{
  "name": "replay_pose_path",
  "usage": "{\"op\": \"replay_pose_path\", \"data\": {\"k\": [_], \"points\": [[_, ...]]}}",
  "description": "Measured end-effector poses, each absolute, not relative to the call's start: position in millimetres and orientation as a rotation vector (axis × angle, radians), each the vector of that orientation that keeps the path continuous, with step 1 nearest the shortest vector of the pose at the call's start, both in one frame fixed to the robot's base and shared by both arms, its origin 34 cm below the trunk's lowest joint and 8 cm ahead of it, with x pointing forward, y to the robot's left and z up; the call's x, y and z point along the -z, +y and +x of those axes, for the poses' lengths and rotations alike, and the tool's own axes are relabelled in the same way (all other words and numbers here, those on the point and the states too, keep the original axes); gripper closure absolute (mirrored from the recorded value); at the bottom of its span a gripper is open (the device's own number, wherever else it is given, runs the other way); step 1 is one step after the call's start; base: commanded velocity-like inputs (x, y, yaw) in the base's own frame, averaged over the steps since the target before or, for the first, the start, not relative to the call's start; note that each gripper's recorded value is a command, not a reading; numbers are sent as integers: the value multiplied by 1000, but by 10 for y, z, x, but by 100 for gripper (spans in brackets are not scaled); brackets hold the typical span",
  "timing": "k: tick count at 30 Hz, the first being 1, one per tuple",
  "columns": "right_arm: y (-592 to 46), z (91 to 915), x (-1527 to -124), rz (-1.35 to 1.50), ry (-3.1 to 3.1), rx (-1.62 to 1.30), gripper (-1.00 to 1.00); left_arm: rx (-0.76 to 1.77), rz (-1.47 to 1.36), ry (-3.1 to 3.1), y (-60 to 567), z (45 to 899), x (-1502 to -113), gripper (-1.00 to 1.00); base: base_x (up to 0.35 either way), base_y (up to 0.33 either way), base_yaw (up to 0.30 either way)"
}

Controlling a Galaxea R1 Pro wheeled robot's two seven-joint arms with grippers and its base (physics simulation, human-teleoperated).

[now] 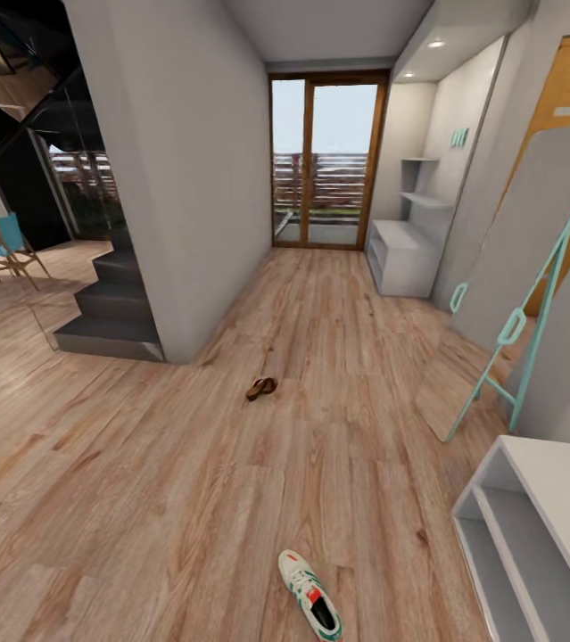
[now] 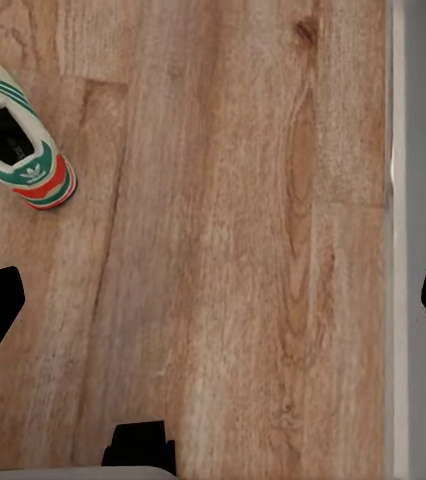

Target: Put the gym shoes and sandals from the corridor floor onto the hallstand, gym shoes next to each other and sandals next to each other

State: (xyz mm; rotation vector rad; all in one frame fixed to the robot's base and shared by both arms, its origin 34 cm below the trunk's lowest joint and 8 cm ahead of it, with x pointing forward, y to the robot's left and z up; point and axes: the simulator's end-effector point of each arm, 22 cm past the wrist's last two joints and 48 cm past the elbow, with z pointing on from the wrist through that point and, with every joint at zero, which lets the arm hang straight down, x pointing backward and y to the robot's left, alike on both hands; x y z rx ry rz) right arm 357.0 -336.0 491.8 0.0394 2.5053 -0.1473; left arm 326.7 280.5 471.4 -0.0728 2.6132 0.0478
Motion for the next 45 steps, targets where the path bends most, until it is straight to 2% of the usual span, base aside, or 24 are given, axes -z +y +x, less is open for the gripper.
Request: {"op": "replay_pose_path", "data": {"k": [18, 32, 38, 41, 42, 43, 44, 45], "points": [[-3360, 3571, -4919, 39, 2505, 148, -100, -48, -73, 2613, 2805, 3269, -4714, -100, 0, -241, 36], [-3361, 3571, -4918, 39, 2505, 149, -100, -48, -75, 2611, 2807, 3277, -4718, -100, 0, -35, 245], [-3355, 3583, -4924, 35, 2502, 146, -100, -47, -75, 2601, 2803, 3349, -4731, -100, 0, -1, 89], [-3376, 3984, -5126, 13, 2411, 145, -100, -42, -63, 2497, 2795, 3945, -4919, -100, 0, 0, 7], [-3379, 4413, -5339, 1, 2324, 143, -100, -36, -55, 2419, 2772, 4410, -5099, -100, 0, 0, 1], [-3362, 5087, -5672, -15, 2209, 139, -100, -24, -53, 2313, 2721, 5221, -5423, -100, 0, 0, 0], [-3356, 5260, -5754, -19, 2185, 139, -100, -21, -54, 2276, 2709, 5530, -5562, -100, 0, 0, 0], [-3351, 5364, -5796, -23, 2176, 139, -100, -19, -55, 2302, 2700, 5432, -5501, -100, 0, 0, 0]]}}
